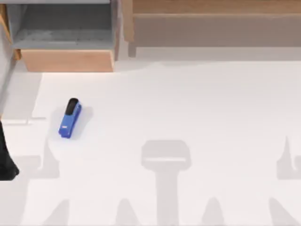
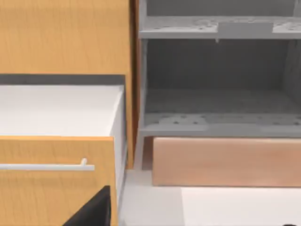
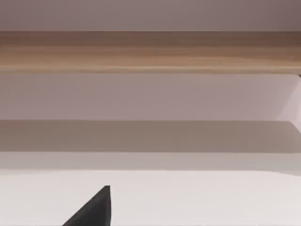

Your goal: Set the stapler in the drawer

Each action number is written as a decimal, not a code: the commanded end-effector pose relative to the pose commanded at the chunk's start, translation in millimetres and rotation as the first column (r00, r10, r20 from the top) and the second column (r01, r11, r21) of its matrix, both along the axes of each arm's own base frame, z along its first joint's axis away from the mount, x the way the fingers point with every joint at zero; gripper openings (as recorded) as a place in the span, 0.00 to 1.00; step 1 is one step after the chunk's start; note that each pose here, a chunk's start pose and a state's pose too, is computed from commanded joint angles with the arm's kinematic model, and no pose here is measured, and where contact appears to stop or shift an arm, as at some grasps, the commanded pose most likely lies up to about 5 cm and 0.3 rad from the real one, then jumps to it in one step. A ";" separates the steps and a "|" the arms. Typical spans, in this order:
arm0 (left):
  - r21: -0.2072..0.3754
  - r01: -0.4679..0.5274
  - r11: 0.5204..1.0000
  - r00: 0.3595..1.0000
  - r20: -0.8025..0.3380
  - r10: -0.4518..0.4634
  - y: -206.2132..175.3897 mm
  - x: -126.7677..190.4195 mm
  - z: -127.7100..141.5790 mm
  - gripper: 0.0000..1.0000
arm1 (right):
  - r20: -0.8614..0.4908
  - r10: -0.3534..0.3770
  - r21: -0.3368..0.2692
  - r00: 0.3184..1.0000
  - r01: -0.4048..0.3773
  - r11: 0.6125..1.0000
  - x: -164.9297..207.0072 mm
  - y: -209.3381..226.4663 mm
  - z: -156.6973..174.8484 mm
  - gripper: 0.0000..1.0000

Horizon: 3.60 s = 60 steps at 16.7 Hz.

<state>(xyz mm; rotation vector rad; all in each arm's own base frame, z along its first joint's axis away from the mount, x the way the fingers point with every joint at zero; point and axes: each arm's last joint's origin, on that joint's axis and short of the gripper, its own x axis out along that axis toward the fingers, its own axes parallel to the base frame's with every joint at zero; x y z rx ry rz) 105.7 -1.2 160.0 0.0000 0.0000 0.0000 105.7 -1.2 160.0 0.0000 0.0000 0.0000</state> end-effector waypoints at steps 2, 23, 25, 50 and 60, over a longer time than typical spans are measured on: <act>0.000 0.000 1.000 1.000 0.000 0.000 0.0 0.0 0.0 1.00 | 0.000 0.000 0.000 1.000 0.000 1.000 0.0 0.0 0.0 1.00; -0.006 0.152 0.988 0.227 -0.973 -0.041 -67.3 235.3 52.9 1.00 | 0.000 0.000 0.000 1.000 0.000 1.000 0.0 0.0 0.0 1.00; -0.002 0.165 0.986 0.132 -0.991 -0.024 -78.7 258.9 35.0 1.00 | 0.000 0.000 0.000 1.000 0.000 1.000 0.0 0.0 0.0 1.00; 0.003 0.185 0.983 0.001 -1.000 0.003 -99.0 295.4 -47.3 0.85 | 0.000 0.000 0.000 1.000 0.000 1.000 0.0 0.0 0.0 1.00; 0.003 0.185 0.983 0.001 -1.000 0.003 -99.0 295.4 -47.3 0.10 | 0.000 0.000 0.000 1.000 0.000 1.000 0.0 0.0 0.0 1.00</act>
